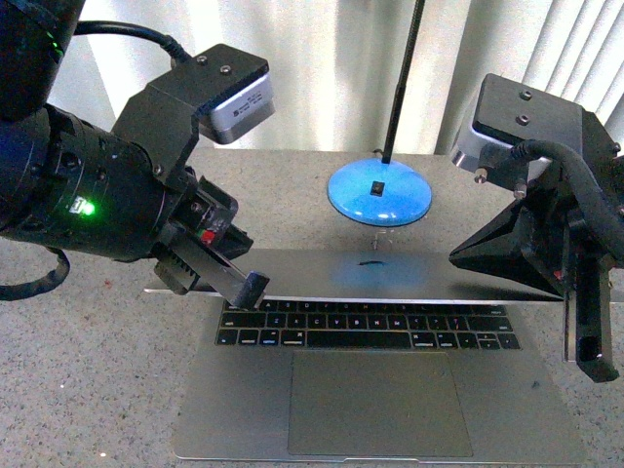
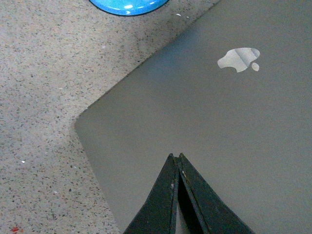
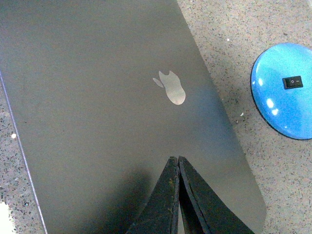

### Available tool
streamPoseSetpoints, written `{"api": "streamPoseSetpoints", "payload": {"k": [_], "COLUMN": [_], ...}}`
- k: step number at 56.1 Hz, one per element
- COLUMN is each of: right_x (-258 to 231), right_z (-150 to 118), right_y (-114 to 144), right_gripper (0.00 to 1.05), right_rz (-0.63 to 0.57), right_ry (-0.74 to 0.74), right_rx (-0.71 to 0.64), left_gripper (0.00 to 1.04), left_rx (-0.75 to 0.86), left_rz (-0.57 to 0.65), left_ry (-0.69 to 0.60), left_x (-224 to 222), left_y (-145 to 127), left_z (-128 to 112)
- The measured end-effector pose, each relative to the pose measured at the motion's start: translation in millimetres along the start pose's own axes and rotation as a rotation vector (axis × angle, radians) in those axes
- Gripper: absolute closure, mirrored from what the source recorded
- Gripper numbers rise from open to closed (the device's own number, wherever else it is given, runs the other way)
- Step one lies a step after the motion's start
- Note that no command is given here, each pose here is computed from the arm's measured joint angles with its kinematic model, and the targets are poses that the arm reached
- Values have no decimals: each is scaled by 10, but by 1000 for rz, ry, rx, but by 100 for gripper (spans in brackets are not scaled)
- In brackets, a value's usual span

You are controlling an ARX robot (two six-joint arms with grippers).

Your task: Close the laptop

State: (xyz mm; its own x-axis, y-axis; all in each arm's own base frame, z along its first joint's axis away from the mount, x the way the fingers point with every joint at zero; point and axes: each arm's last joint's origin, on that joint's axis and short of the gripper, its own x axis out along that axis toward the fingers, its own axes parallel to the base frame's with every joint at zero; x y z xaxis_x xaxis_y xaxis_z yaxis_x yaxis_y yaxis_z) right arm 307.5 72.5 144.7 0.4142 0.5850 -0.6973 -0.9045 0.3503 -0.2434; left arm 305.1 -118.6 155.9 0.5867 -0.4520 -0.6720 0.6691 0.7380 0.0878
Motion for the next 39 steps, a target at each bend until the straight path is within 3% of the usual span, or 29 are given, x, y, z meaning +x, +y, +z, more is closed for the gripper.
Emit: {"api": "streamPoseSetpoints", "payload": {"k": [39], "right_x": [95], "right_z": [-118], "right_y": [28], "right_gripper": [102], "right_rz": [25], "right_ry": [19], "right_rx": [5], "left_gripper": [101], "left_rx": [-13], "left_rz": [-29], "left_ry": [24], "left_x": [111], "left_y": [-80], "left_z": [-125]}}
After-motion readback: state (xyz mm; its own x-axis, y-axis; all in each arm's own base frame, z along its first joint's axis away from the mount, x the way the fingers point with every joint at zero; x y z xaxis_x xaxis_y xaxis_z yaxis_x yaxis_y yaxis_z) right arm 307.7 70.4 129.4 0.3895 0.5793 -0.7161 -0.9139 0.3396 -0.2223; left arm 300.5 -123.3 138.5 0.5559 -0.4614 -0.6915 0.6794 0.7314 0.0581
